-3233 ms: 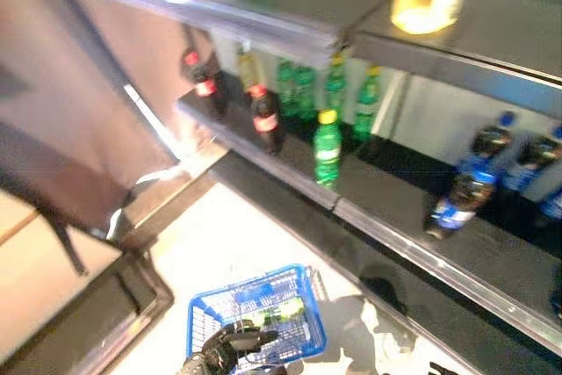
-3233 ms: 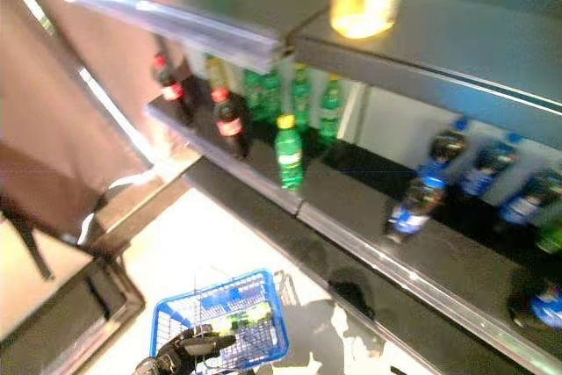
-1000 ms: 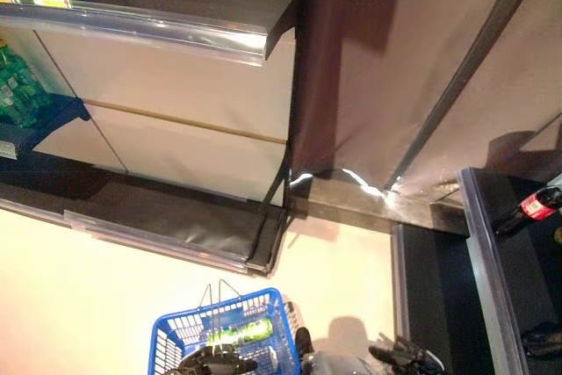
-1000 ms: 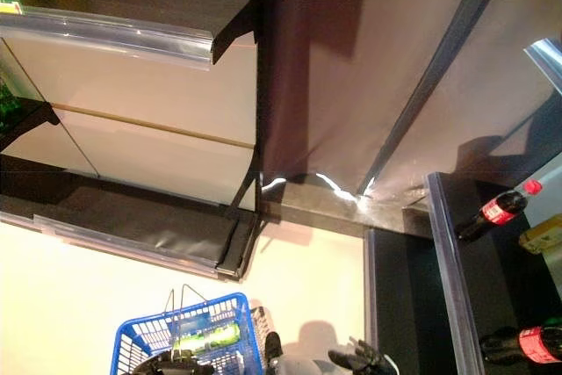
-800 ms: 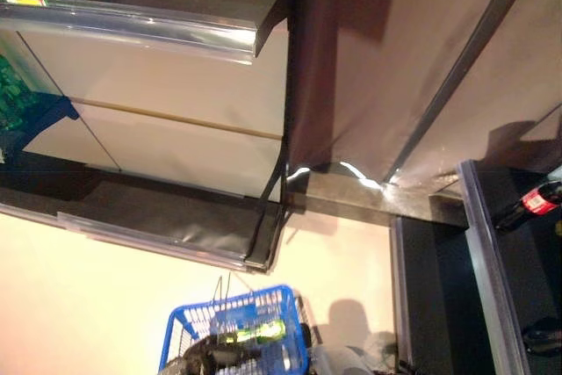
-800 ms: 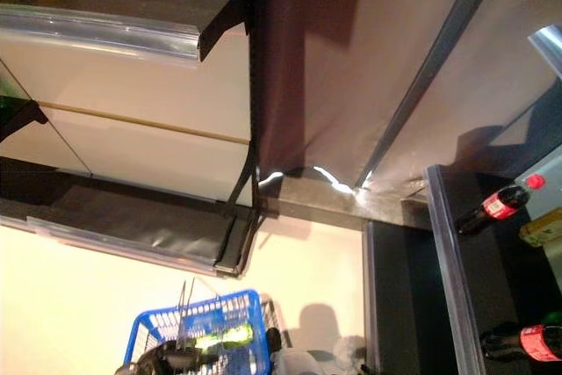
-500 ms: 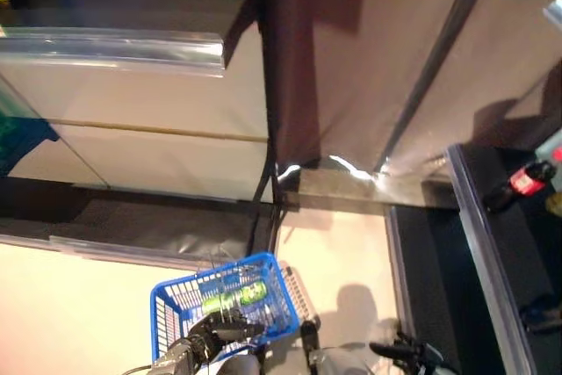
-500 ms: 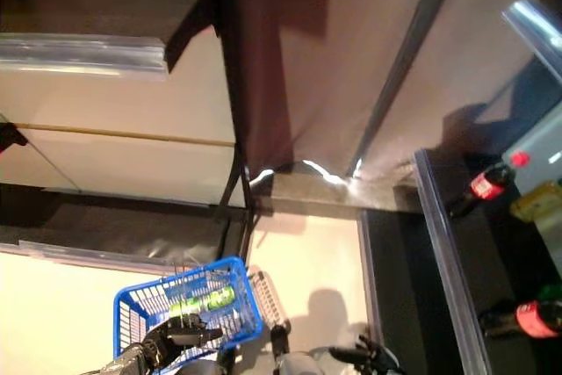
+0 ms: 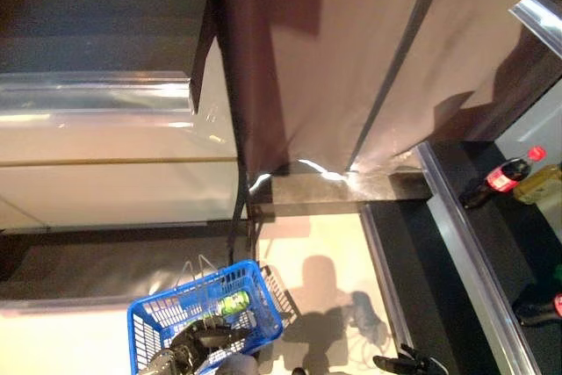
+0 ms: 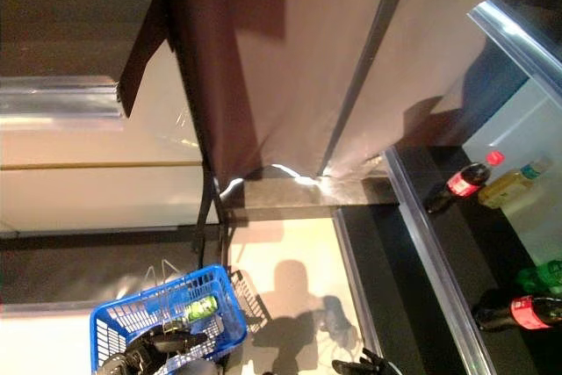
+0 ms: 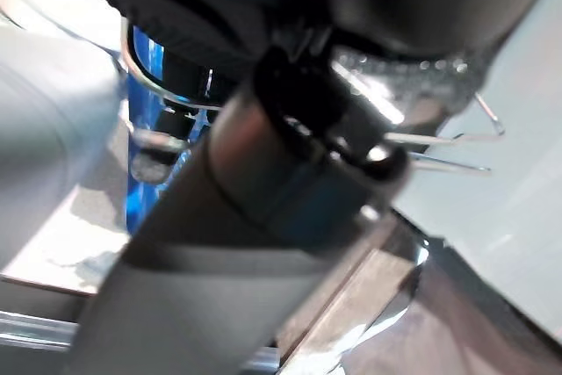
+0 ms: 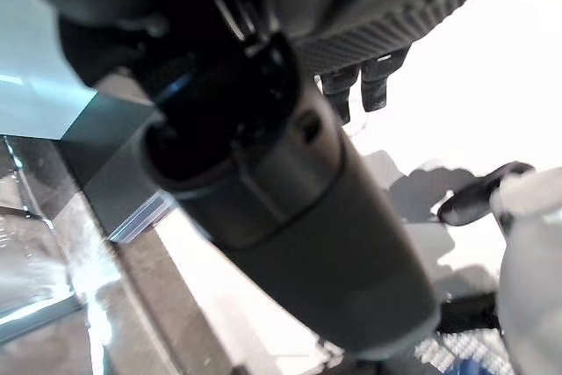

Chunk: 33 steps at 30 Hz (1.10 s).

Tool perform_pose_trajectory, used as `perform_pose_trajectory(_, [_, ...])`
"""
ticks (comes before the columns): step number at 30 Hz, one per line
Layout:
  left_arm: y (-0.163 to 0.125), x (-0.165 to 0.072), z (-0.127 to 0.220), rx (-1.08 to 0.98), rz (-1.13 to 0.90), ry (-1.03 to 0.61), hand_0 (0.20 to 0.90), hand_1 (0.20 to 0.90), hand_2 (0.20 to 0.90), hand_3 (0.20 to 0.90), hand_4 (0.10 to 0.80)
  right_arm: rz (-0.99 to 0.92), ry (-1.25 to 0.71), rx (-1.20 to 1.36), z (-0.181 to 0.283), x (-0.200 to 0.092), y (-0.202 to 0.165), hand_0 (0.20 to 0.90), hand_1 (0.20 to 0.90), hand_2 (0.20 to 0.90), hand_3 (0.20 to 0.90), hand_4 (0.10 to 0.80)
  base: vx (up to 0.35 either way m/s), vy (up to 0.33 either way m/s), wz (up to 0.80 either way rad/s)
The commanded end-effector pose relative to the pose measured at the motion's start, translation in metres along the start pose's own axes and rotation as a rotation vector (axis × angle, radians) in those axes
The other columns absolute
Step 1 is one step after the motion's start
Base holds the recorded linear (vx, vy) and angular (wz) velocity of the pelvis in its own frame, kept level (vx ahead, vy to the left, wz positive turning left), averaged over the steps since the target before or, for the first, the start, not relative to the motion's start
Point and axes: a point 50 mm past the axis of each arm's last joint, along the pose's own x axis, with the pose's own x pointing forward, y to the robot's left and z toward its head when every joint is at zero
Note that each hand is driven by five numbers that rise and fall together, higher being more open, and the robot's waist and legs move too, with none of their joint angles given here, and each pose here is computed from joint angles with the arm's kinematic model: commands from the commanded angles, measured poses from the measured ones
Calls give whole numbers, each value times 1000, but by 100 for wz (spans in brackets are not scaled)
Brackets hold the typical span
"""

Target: Pick up the drink and place into the basket.

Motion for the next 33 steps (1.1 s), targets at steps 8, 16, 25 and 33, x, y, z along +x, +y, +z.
perform_pose_trajectory(8, [-3,1,26,85,-77,-118,300,300,300,200,100,-30,-47,4,4,-3,-9,900,900,900,900,800,92,50,-22])
perform_pose_trajectory(16, [7,-5,25,61,-49,-151,300,300,300,200,100,19,-75,-38,12,-1,-3,900,900,900,900,800,-54,-76,-96])
perform_pose_trajectory(25, [18,-10,23,28,-12,-141,300,300,300,200,100,-41,-25,-22,11,-1,-11,900,900,900,900,800,-118,-160,-141])
perform_pose_trajectory(33, [4,-5,12,3,-39,-144,300,300,300,200,100,-75,42,-25,-10,-5,-20,900,900,900,900,800,-72,-173,-24])
